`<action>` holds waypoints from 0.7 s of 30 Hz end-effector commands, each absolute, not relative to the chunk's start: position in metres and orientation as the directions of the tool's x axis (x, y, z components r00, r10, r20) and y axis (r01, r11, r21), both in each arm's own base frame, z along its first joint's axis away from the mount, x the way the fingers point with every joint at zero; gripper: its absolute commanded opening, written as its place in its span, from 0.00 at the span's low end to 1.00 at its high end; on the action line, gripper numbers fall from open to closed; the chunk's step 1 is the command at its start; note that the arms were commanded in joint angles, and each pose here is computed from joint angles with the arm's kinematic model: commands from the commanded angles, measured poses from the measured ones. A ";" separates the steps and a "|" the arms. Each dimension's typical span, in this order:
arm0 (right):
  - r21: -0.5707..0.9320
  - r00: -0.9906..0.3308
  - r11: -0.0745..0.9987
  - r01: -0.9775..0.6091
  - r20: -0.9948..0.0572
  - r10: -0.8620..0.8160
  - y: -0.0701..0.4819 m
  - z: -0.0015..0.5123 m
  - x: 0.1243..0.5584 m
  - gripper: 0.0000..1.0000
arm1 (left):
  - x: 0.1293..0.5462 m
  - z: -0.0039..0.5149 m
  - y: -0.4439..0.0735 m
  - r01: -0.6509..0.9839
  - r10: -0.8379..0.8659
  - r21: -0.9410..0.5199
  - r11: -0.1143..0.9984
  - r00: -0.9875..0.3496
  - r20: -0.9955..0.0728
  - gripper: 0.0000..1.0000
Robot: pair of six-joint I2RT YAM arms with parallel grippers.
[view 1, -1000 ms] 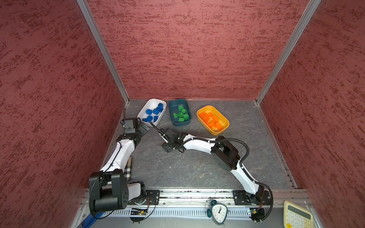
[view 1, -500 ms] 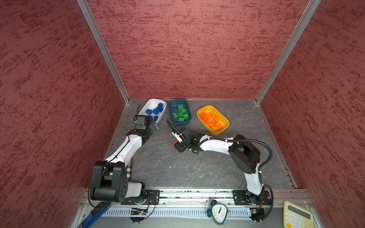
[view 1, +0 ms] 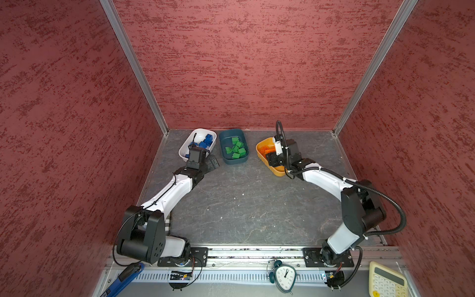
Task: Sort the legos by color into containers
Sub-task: 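Carry the orange brick to the yellow tub and release it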
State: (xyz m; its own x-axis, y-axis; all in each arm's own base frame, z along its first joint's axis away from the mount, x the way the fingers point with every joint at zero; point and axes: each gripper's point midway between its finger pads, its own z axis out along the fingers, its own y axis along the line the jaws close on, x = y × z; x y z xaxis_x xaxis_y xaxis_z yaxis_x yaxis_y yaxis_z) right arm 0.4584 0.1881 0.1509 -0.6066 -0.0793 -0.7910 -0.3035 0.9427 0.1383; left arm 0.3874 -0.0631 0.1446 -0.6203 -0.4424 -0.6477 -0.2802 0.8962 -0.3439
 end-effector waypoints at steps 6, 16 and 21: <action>0.130 -0.702 0.940 -0.314 -0.698 -0.138 0.170 0.118 0.518 0.59 | 0.379 0.152 -0.035 -0.338 -0.469 -0.328 0.882 -0.577 -0.668 0.99; 0.174 -0.711 0.935 -0.307 -0.695 -0.104 0.185 0.127 0.553 0.83 | 0.365 0.144 -0.007 -0.409 -0.528 -0.341 0.846 -0.552 -0.645 0.99; 0.157 -0.649 0.916 -0.369 -0.749 -0.133 0.185 0.151 0.532 0.90 | 0.362 0.141 0.008 -0.437 -0.535 -0.326 0.838 -0.542 -0.648 0.99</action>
